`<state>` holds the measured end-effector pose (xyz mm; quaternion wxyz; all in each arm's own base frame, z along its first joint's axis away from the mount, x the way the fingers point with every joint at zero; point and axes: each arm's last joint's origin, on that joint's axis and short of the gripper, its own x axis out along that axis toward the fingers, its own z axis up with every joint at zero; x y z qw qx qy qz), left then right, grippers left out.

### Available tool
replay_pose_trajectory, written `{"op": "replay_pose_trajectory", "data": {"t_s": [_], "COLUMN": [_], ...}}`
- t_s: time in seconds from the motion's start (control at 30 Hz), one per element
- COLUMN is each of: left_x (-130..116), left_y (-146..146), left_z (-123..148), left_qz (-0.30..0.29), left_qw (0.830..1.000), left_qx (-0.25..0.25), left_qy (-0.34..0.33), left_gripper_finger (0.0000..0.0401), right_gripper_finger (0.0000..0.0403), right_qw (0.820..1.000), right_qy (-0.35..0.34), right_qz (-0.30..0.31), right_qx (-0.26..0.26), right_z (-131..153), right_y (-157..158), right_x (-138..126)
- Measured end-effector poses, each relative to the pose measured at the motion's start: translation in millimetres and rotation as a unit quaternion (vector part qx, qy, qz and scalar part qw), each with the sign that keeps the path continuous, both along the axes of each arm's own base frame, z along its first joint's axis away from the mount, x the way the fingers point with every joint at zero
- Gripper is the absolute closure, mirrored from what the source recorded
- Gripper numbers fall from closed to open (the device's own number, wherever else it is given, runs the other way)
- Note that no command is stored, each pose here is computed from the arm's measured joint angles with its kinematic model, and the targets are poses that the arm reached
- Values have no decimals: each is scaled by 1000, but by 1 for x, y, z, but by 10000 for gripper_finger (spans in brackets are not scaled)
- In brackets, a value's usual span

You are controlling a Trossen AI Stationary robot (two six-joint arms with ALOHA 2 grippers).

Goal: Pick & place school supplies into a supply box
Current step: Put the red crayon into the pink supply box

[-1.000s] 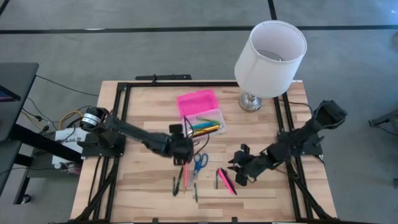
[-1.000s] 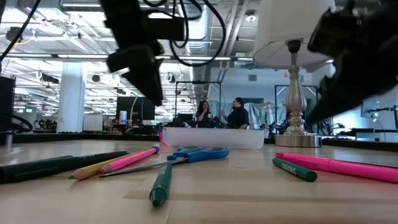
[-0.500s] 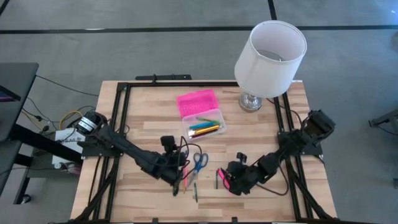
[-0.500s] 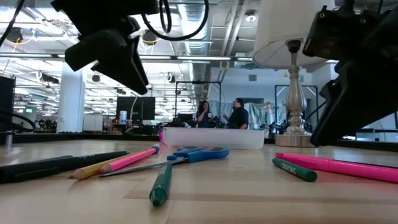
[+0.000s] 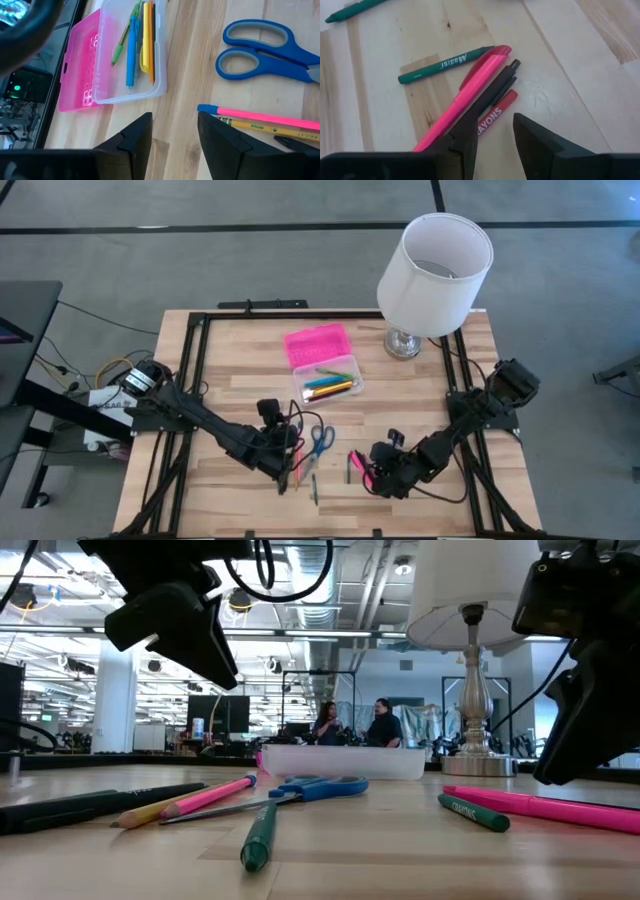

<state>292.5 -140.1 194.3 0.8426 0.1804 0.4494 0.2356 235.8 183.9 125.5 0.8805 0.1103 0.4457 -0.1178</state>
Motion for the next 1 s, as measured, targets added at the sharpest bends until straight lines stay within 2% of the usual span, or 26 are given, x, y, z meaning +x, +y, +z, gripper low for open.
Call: {"op": "replay_pose_trajectory", "data": {"t_s": [0.37,0.77,1.0], "left_x": [-1,-3,-3], "left_y": [-1,-1,-1], "left_z": [0,0,0], "left_qz": [5,13,15], "left_qw": [1000,1000,1000], "left_qx": [-6,-6,-8], "left_qy": [-4,-1,-1], "left_gripper_finger": [247,247,247], "right_gripper_finger": [285,285,285], "right_qw": [1000,1000,1000], "right_qy": [-1,-5,22], "right_qz": [0,-3,3], "right_qx": [-2,-7,-14], "right_z": [0,-14,-17], "right_y": [0,2,0], "right_x": [0,7,3]}}
